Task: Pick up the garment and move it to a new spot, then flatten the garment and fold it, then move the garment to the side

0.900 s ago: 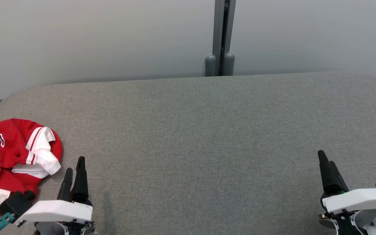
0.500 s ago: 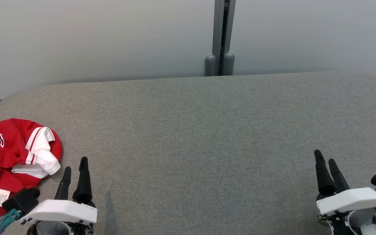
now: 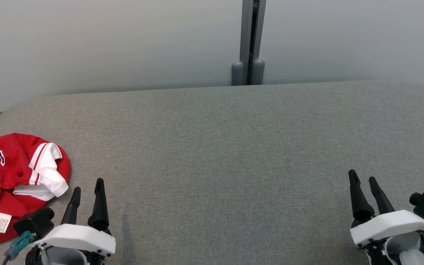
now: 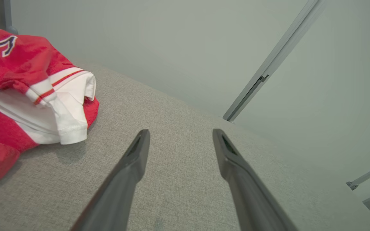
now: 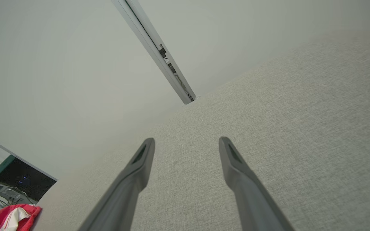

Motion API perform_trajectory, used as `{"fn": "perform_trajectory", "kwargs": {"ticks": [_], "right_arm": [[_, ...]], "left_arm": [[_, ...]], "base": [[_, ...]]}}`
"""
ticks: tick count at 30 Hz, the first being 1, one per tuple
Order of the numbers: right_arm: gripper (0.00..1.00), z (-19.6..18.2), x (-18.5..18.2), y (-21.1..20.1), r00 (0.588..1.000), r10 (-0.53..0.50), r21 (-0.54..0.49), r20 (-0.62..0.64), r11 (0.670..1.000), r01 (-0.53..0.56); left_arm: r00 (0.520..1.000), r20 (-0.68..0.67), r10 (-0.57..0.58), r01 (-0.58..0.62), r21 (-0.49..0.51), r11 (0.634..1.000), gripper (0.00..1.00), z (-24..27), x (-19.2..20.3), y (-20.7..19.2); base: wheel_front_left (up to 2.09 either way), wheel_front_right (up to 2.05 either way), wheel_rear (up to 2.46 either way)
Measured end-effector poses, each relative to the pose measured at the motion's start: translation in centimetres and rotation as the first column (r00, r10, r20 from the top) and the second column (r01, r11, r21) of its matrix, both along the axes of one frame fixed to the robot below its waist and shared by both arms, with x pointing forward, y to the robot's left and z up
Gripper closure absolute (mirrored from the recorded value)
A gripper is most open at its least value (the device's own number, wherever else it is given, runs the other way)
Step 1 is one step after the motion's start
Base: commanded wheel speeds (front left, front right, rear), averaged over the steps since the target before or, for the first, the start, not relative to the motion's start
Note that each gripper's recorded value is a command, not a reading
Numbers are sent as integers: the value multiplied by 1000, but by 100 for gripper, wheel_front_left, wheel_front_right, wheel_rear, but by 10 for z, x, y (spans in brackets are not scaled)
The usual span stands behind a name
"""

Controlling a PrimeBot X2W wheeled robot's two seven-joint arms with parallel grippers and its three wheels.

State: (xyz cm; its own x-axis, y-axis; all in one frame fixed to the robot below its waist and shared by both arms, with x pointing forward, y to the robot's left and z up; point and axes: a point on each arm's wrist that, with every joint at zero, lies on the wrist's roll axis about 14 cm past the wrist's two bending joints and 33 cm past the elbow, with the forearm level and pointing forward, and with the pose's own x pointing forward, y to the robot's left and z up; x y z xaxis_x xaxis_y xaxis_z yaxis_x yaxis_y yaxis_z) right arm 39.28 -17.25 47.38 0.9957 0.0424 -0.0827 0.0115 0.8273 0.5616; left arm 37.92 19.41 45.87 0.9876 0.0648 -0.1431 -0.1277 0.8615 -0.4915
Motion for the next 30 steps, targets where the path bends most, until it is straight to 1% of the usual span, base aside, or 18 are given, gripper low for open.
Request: {"fn": "perform_trajectory", "kwargs": {"ticks": [12,30], "right_arm": [[0,-2,1,5,999,34,-129,9,991,-33],[0,-12,2,10,997,80,-296,-7,952,-79]], "left_arm": [[1000,9,-24,22,131,991,0,1,1,-2],[999,-13,-48,50,296,954,0,-6,-1,-3]], "base": [[0,0,0],[0,0,0]]}}
